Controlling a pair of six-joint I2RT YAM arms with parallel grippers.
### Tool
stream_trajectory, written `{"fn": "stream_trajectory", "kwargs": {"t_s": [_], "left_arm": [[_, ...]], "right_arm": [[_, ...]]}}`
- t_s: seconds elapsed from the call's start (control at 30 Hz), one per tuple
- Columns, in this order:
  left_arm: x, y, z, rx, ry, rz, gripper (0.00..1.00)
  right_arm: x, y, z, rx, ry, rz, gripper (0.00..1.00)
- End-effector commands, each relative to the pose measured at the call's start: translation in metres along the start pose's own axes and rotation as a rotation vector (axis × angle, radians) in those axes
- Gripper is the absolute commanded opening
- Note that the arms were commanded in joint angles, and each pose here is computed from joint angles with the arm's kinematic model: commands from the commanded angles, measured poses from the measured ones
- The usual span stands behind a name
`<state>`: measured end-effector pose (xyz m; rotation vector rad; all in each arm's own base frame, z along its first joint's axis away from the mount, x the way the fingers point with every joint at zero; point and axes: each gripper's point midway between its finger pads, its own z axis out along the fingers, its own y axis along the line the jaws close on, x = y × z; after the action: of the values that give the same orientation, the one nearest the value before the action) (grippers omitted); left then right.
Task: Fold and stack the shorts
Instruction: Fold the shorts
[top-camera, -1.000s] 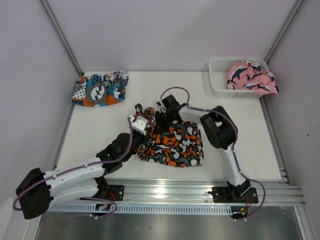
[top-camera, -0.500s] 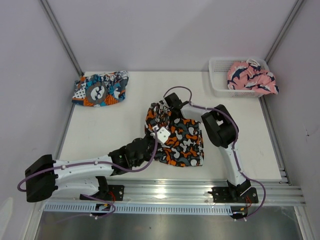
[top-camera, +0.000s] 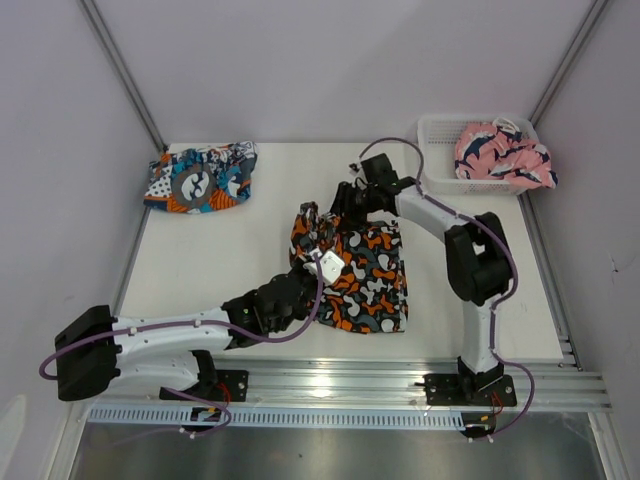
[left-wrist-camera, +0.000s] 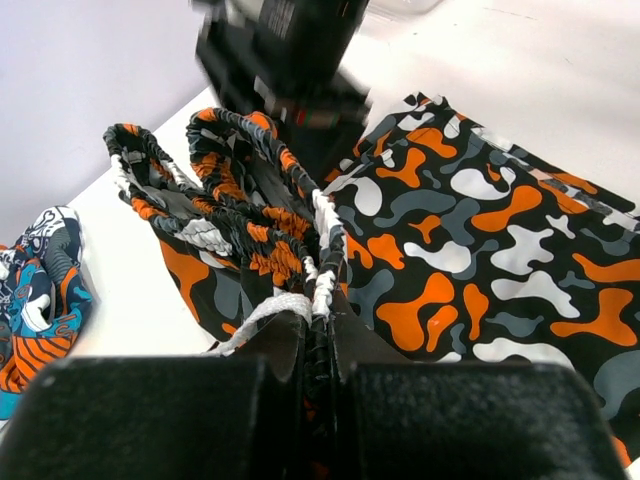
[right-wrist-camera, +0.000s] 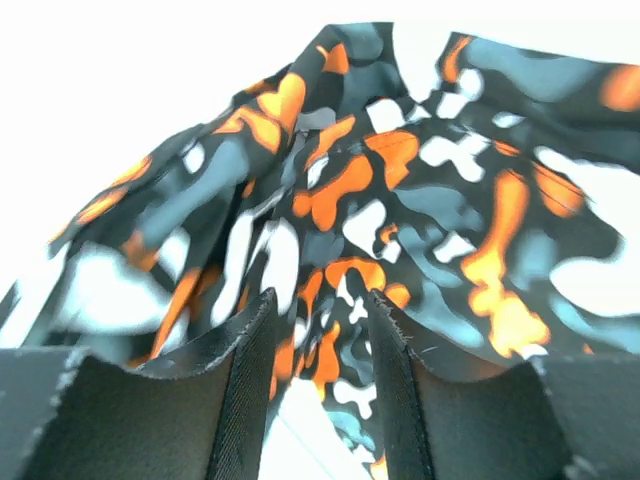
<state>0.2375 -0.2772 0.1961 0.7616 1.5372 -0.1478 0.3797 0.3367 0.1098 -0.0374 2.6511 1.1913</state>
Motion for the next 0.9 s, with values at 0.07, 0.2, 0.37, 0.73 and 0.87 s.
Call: {"fn": "stream_trajectory", "kwargs": {"t_s": [0.07, 0.2, 0.37, 0.73, 0.87], "left_arm": [[-0.034, 0.008, 0.002, -0.034, -0.078, -0.035, 0.0], [-0.035, 0.006, 0.003, -0.029, -0.084, -0.045, 0.0], [-0.035, 0.001, 0.008, -0.023, -0.075, -0.03, 0.0], [-0.048, -0.011, 0.015, -0.004, -0.097, -0.008, 0.0], [-0.055, -0.017, 0.02, -0.004, -0.099, 0.018, 0.0]], "right_arm": [[0.002, -0.026, -0.07, 0.129, -0.127, -0.029, 0.45], [0.03, -0.07, -0.121, 0.304, -0.206, -0.031, 0.55], [0.074, -0.119, -0.155, 0.488, -0.213, -0.014, 0.6], [0.11, -0.16, -0.14, 0.557, -0.151, 0.014, 0.45], [0.113, -0.164, -0.13, 0.554, -0.137, 0.012, 0.41]]}}
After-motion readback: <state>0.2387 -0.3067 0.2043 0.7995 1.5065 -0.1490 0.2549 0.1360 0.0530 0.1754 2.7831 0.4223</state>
